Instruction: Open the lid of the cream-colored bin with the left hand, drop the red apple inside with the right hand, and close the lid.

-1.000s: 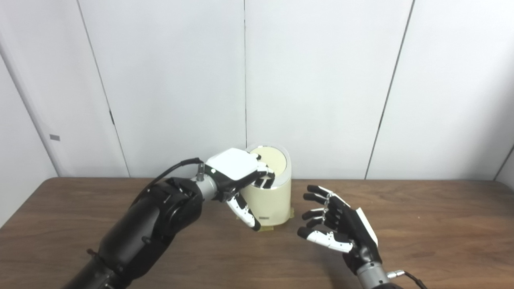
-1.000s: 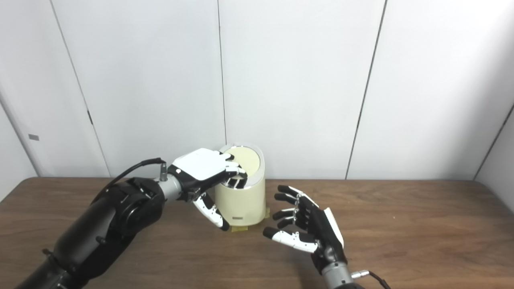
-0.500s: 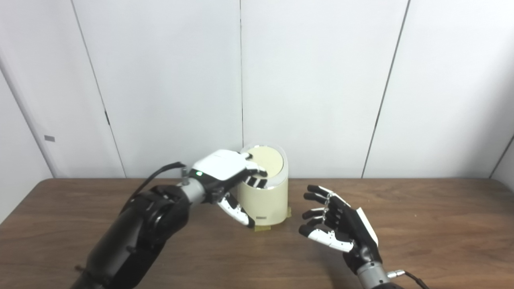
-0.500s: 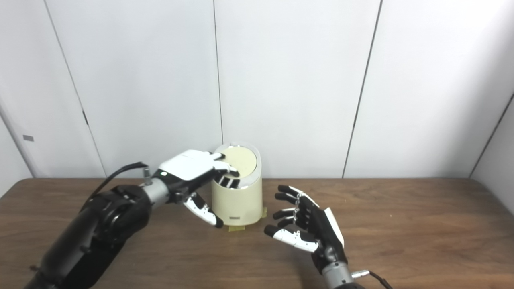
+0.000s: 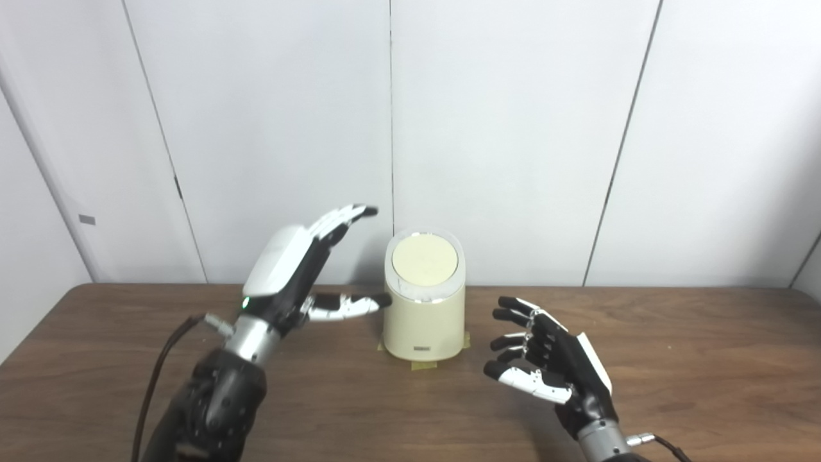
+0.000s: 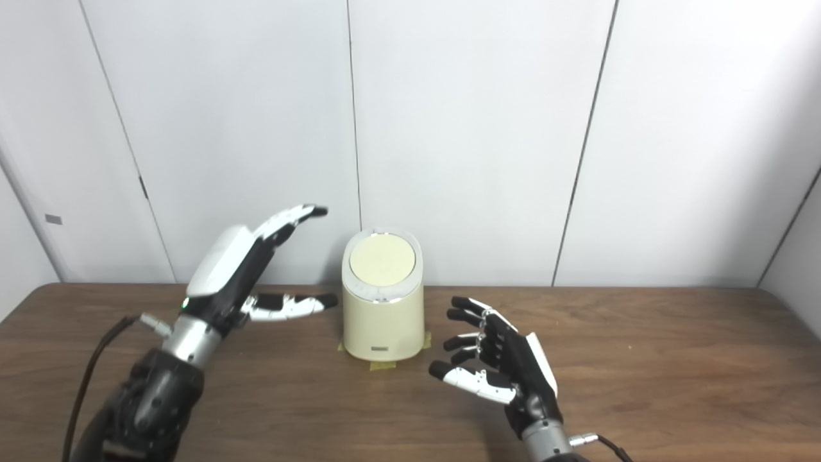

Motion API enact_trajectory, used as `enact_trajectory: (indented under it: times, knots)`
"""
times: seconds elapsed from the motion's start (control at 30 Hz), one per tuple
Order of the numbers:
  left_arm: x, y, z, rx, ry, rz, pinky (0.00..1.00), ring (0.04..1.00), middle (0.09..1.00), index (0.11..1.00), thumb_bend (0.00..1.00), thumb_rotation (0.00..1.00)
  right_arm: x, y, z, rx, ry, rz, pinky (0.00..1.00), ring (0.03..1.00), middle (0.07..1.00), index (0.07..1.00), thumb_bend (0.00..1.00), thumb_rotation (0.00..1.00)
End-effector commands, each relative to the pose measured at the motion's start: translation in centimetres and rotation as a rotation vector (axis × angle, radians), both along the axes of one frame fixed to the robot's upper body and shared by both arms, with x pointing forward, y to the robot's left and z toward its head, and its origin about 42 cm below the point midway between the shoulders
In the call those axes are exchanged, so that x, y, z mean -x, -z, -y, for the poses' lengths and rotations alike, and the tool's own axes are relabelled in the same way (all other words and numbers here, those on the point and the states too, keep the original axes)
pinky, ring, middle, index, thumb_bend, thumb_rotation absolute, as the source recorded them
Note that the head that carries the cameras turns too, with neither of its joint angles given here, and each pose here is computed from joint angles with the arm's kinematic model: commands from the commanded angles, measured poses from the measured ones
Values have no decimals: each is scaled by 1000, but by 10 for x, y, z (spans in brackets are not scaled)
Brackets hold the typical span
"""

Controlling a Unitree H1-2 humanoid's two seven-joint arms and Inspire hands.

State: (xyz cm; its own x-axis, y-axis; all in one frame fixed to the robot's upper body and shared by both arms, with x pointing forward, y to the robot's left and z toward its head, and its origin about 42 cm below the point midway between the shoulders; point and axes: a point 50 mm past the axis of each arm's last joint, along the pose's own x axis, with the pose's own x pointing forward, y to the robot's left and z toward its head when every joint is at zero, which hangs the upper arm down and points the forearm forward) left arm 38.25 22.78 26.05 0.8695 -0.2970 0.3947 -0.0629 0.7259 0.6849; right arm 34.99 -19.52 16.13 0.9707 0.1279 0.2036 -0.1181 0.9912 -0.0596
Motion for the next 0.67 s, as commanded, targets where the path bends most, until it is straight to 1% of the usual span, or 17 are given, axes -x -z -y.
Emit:
enact_trajectory:
  times: [0.0, 0.03, 0.07, 0.1, 0.13, 0.2, 0.3, 0.33, 0.43, 0.5, 0.63]
  knots:
    - [5, -12, -3, 161, 17, 25, 760, 882, 905, 880, 760, 276, -5, -19, -1, -22, -2, 78, 492, 586, 753, 764, 780, 270]
    - [9, -2, -6, 236, 26, -24, 738, 873, 903, 877, 767, 271, -5, -20, -1, -26, 3, 78, 491, 586, 752, 763, 781, 269]
    - [13, 4, -9, 286, 33, -57, 677, 840, 887, 872, 774, 277, -5, -20, -1, -28, 7, 78, 482, 583, 751, 762, 780, 262]
    - [17, 13, -12, 336, 37, -89, 638, 819, 877, 870, 779, 280, -4, -20, 0, -29, 10, 78, 476, 582, 750, 761, 780, 257]
    - [22, 21, -15, 381, 43, -115, 608, 761, 827, 854, 775, 268, -4, -20, 0, -30, 12, 78, 491, 590, 749, 760, 781, 260]
    - [27, 32, -19, 441, 61, -140, 581, 686, 749, 824, 770, 237, -3, -20, 1, -36, 14, 79, 500, 597, 749, 760, 780, 261]
    - [36, 52, -28, 506, 91, -162, 454, 522, 595, 749, 759, 225, -3, -20, 3, -40, 21, 84, 495, 600, 750, 760, 783, 266]
    - [39, 58, -31, 515, 94, -168, 438, 505, 580, 734, 749, 233, -3, -20, 4, -42, 23, 85, 490, 597, 750, 760, 792, 274]
    - [47, 75, -37, 532, 101, -180, 460, 543, 623, 733, 711, 241, -2, -19, 5, -40, 27, 85, 497, 601, 751, 760, 820, 297]
    - [49, 82, -38, 547, 113, -195, 472, 568, 653, 739, 724, 254, -1, -18, 5, -35, 29, 84, 505, 601, 749, 760, 821, 300]
    - [53, 91, -37, 544, 139, -229, 509, 627, 706, 763, 711, 225, 4, -17, 5, -43, 34, 72, 515, 616, 754, 763, 831, 311]
